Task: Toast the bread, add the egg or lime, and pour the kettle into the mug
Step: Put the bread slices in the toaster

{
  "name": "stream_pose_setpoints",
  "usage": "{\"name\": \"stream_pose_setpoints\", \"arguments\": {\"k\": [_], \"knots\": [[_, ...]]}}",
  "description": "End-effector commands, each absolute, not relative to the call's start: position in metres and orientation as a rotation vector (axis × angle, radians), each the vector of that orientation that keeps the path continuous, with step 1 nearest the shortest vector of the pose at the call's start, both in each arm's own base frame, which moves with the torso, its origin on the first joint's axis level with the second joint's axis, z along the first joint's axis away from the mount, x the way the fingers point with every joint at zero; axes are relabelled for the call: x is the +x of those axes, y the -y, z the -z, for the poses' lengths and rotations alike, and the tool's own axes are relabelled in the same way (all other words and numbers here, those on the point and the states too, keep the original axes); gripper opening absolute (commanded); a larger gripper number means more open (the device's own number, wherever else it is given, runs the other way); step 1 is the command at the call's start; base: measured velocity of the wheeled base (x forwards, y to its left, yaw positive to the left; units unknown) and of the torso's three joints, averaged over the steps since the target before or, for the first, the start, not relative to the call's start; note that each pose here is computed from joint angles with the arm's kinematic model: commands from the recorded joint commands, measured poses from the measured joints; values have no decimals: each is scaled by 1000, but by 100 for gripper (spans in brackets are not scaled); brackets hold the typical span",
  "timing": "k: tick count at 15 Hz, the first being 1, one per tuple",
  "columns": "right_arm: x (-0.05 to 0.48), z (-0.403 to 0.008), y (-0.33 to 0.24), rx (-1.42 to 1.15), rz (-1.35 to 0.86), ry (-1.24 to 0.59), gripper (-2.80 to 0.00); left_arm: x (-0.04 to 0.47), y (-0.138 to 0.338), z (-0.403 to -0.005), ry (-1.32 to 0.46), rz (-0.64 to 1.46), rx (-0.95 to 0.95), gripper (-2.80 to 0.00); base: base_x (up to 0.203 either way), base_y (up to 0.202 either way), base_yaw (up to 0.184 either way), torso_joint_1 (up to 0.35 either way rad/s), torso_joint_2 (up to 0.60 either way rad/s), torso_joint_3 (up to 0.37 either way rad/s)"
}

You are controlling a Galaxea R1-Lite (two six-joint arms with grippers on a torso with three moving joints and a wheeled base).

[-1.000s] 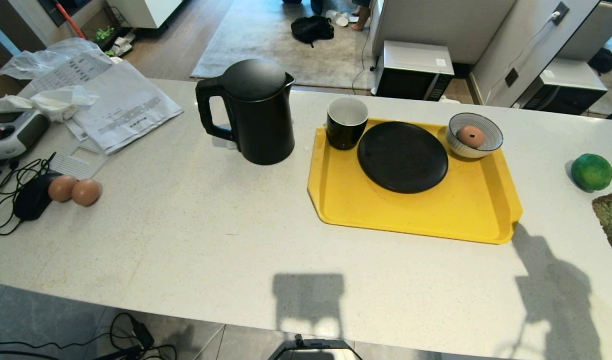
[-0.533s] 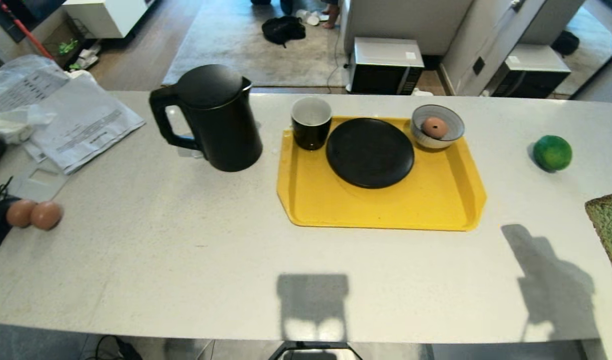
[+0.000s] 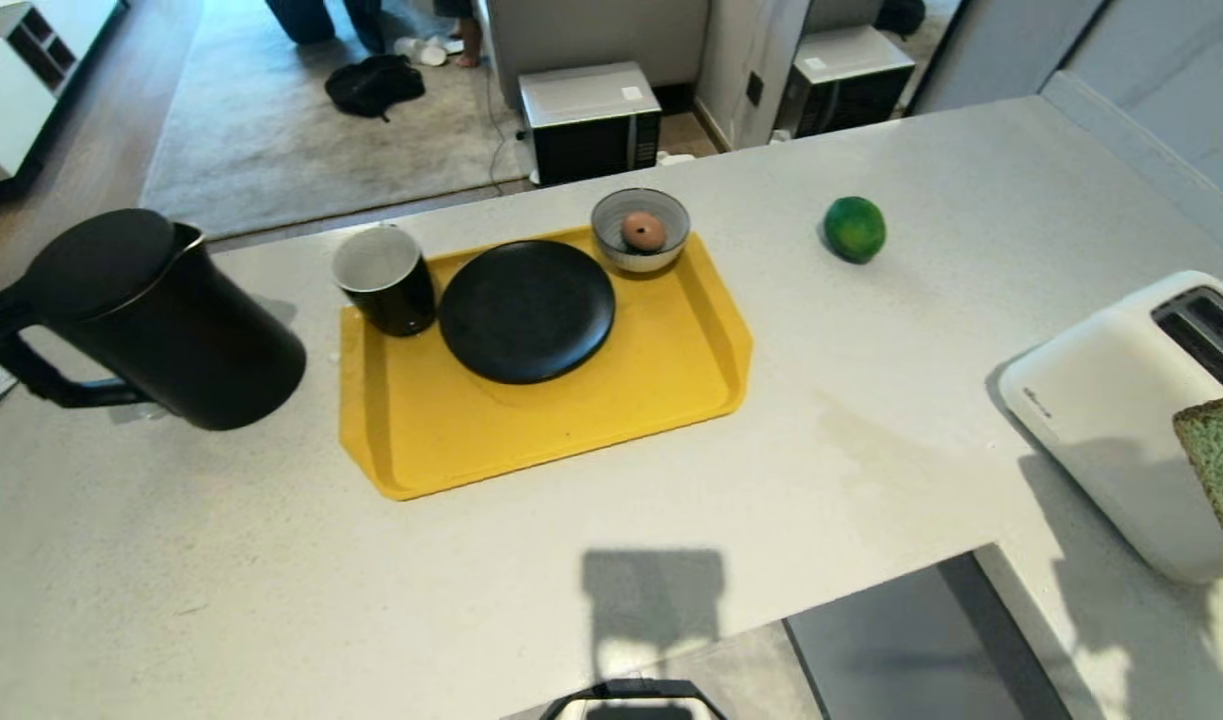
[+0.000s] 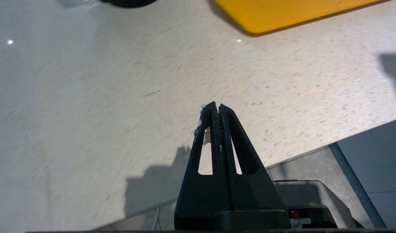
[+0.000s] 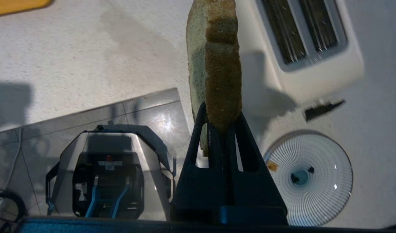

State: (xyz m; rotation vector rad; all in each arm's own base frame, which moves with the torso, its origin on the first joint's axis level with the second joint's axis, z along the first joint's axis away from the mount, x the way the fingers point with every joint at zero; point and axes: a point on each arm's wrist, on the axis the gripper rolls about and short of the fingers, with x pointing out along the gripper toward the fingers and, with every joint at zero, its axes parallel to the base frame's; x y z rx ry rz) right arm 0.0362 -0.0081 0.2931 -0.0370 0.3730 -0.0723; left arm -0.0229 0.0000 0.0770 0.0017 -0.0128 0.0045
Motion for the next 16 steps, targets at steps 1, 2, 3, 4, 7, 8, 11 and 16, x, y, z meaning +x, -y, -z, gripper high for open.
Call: {"name": "stream_pose_setpoints", "arguments": {"k": [1,2,3,4,7,8,11,16], "knots": [[36,-292,8,-36,70,-377,-280,-23,0,-77,14,-5,2,-280,2,9,-178,7,7,-2],[36,-292,8,-36,69,-378,-280,-23,0,-77,14,-5,2,-280,0,10,-171,-6,7,-2],[36,-292,8,-36,70,-377,-280,-23,0,-77,14,-5,2,-280,2,9,-174,6,3,2],[36,-292,8,-36,69,-377,-280,-23,0,-77,14,-5,2,-280,-1,8,-166,2,1,2],[36,-292,8,-37,69,-379,-280,-23,0,-77,14,-5,2,-280,-1,1,-103,7,6,4],[36,-291,8,-37,69,-380,-280,-23,0,-77,14,-5,2,-280,0,0,0,0,0,0],[36,-291,8,-52,73,-383,-280,-23,0,-77,12,-5,2,-280,0,0,0,0,0,0],[36,-292,8,-55,76,-378,-280,-23,0,-77,12,-5,2,-280,0,0,0,0,0,0]]}}
